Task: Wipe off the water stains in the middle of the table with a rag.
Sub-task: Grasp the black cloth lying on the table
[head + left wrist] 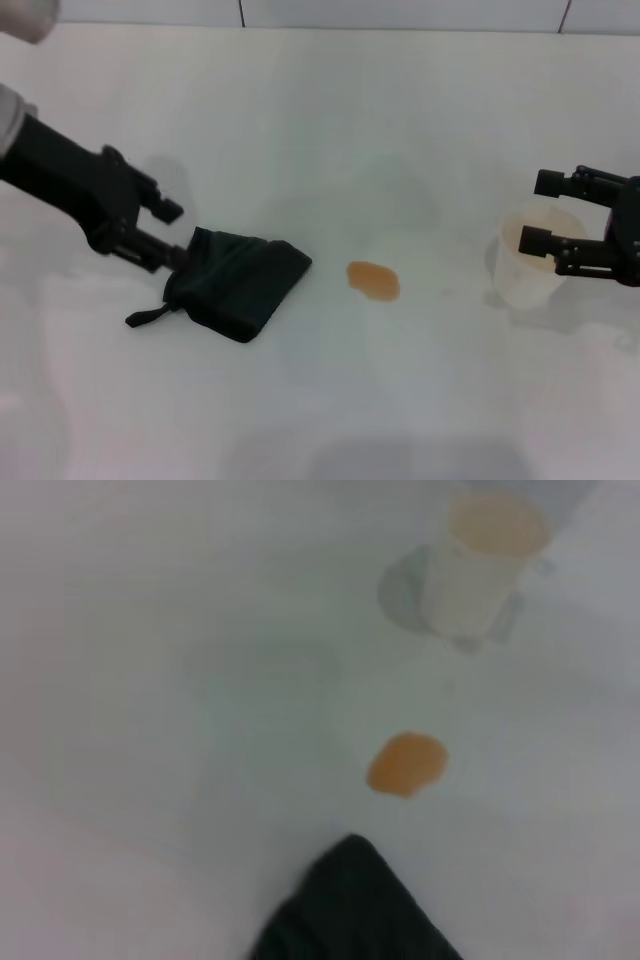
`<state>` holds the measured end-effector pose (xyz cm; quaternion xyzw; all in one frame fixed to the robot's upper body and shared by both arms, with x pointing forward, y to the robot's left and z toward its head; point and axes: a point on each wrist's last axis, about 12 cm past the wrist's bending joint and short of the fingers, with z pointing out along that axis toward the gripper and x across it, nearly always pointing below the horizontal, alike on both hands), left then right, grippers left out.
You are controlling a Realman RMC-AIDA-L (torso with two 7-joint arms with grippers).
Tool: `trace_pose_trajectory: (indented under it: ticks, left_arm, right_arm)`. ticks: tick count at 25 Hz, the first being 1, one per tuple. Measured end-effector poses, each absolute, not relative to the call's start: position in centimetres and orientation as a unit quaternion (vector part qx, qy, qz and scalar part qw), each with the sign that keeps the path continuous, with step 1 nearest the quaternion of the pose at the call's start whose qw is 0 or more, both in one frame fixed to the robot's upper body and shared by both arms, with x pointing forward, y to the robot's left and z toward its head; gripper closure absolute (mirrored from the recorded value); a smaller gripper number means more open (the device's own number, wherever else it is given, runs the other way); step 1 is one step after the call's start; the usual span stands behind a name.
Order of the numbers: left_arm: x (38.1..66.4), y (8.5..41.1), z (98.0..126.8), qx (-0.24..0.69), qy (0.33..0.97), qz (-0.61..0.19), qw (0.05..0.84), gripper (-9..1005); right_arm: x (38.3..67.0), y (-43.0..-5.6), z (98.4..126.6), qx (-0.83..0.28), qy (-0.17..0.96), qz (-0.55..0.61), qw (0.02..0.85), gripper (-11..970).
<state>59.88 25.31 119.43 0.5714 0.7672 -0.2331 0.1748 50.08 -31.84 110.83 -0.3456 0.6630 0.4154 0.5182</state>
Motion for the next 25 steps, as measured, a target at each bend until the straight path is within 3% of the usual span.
trace_pose_trajectory:
  ticks: [8, 25]
  left_arm:
    - [59.9, 25.4, 117.5, 0.562, 0.788, -0.223, 0.119, 470]
    - [60.7, 24.9, 115.3, 0.553, 0.796, -0.213, 0.128, 473]
  right_arm:
    - [50.1, -31.2, 110.9, -0.358, 0.658, 0.421, 0.512, 116]
    - [50.0, -30.7, 110.6, -0.362, 0.657, 0.428, 0.504, 115]
